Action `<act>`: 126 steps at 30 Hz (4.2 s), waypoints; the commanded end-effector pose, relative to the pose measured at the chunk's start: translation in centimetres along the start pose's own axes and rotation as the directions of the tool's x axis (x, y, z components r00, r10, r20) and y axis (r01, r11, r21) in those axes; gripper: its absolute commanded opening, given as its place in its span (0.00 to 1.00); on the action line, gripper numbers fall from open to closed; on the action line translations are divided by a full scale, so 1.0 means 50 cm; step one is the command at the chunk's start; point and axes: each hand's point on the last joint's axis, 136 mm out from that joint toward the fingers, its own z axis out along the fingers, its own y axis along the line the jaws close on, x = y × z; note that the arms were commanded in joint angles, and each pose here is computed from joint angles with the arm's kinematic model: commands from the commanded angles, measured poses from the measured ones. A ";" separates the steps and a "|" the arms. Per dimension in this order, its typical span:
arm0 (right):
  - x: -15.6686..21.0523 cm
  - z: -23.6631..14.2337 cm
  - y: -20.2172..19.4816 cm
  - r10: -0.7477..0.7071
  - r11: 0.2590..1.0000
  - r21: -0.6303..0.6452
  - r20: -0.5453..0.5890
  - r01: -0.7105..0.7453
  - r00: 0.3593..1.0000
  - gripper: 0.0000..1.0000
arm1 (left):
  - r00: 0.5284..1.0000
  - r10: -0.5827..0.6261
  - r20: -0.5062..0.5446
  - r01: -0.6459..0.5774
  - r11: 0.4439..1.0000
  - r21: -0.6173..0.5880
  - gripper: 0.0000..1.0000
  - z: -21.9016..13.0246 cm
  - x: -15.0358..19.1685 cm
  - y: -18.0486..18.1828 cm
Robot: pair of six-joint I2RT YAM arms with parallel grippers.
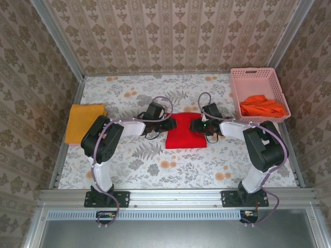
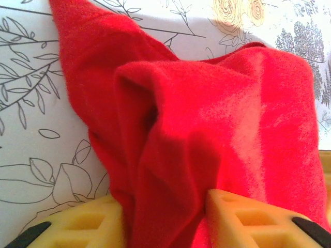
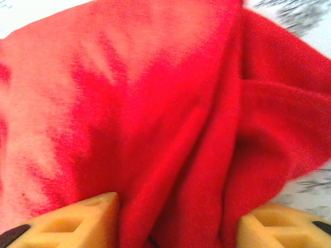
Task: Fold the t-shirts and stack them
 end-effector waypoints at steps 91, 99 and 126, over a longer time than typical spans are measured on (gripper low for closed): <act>0.045 0.084 0.002 0.080 0.993 -0.071 -0.129 -0.090 0.988 0.16 | 1.000 0.006 -0.018 -0.006 1.000 -0.030 0.30 0.003 0.044 -0.002; 0.030 0.046 0.026 0.008 0.993 -0.118 -0.083 -0.018 0.996 0.43 | 1.000 0.027 0.009 -0.027 0.997 -0.071 0.00 -0.019 0.030 0.033; 0.069 -0.215 0.378 -0.609 0.605 -0.229 0.484 0.763 0.628 1.00 | 0.853 0.517 -0.069 -0.468 0.702 -0.537 0.00 -0.463 -0.105 0.248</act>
